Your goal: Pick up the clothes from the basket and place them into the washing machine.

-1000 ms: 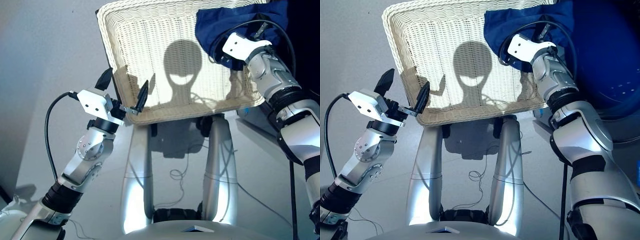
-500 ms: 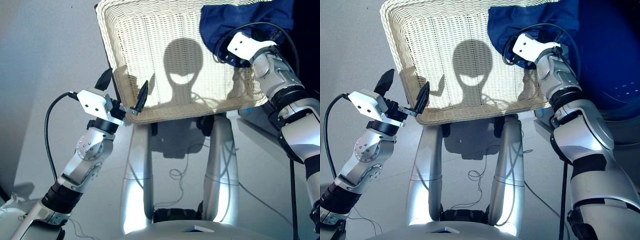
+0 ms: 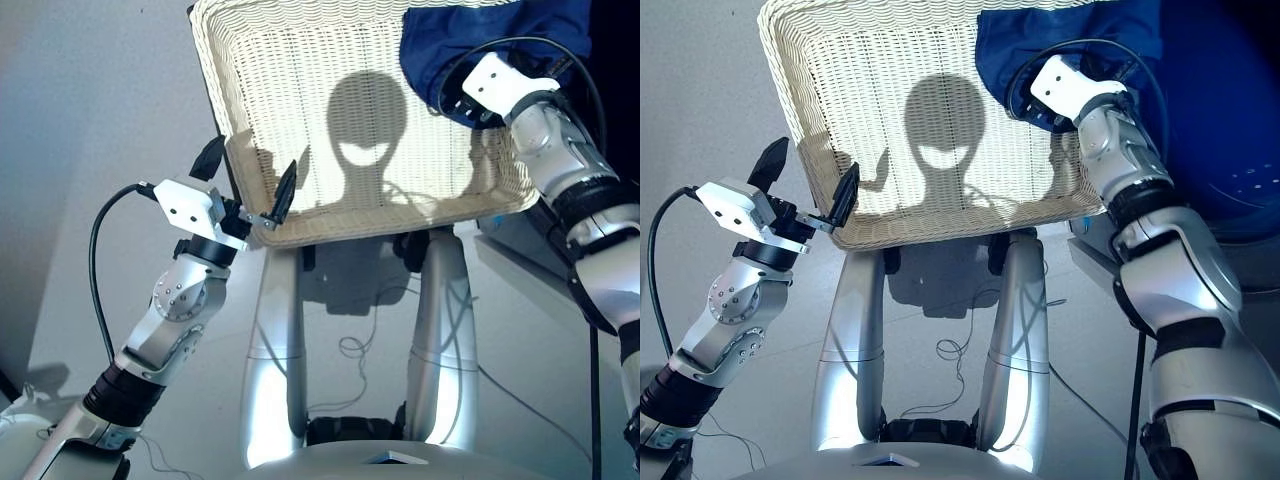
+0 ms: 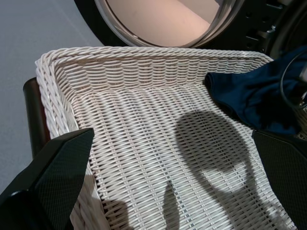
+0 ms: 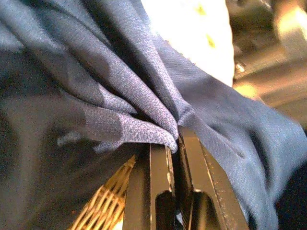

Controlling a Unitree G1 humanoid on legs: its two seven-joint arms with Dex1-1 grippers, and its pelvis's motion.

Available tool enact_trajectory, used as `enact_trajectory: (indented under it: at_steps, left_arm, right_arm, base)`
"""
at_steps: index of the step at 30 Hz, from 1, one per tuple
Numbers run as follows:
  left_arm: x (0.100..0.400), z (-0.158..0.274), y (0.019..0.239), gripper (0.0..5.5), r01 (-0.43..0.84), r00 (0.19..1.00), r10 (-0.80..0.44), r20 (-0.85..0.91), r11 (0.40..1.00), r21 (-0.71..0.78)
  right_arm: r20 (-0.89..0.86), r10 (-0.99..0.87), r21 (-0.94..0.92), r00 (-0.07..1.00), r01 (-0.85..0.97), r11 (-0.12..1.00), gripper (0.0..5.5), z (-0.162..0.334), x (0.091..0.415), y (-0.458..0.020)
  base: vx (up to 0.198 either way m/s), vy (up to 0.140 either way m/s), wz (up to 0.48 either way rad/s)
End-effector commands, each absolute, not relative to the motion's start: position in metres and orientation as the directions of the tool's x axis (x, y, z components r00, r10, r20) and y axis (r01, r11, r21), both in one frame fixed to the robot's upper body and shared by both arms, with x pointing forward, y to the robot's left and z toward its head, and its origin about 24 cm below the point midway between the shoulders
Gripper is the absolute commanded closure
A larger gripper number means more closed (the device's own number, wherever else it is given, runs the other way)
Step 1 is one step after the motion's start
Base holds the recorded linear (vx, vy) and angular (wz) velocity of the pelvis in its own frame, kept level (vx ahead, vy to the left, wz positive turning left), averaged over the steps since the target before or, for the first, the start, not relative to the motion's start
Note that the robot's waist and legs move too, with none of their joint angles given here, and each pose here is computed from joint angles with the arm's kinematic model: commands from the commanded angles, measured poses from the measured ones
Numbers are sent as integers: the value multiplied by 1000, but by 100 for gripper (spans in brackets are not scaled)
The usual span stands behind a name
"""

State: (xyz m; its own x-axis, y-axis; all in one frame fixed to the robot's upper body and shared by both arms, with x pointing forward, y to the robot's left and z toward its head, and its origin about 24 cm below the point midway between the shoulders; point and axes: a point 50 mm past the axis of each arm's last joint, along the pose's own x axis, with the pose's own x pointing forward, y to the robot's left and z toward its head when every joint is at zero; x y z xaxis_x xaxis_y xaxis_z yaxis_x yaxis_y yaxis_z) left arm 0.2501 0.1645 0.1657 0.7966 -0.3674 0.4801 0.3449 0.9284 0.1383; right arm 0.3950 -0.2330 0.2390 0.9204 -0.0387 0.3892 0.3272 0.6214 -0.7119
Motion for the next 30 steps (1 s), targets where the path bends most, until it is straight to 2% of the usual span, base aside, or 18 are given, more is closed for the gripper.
enact_trajectory:
  at_steps: [1,3,5,7,8,10,12,16,24,30]
  left_arm:
    - [229,192,156,0,388,673,-377,636,912,131]
    - [228,194,158,0,385,667,-371,646,914,127]
    - [227,195,160,0,381,667,-353,656,918,106]
    - [227,194,161,0,378,673,-339,657,922,88]
    - [227,194,161,0,377,678,-326,658,924,69]
    - [227,193,162,0,372,688,-310,656,927,48]
    - [227,192,163,0,363,697,-294,654,931,32]
    - [227,192,164,0,350,704,-272,656,937,12]
    - [228,195,159,0,347,695,-274,665,938,24]
    - [228,198,156,0,358,683,-295,668,933,46]
  right_arm:
    - [577,-170,-383,799,449,808,550,270,375,-262]
    - [617,-272,-110,738,423,899,550,272,364,-274]
    - [638,-374,170,673,350,921,550,273,351,-286]
    - [631,-465,404,620,249,880,550,270,343,-293]
    - [614,-530,553,585,161,818,550,269,339,-294]
    - [592,-590,671,549,70,738,550,265,333,-297]
    - [566,-652,755,505,-1,655,550,265,327,-302]
    - [452,-792,875,410,-31,483,550,262,318,-325]
    - [195,-948,979,250,9,203,550,262,300,-373]
    - [137,-961,984,242,81,161,550,271,300,-388]
  base:
    - [0,0,0]
    - [0,0,0]
    - [0,0,0]
    - [0,0,0]
    - [0,0,0]
    - [0,0,0]
    - [0,0,0]
    - [0,0,0]
    - [-26,4,6]
    - [0,0,0]
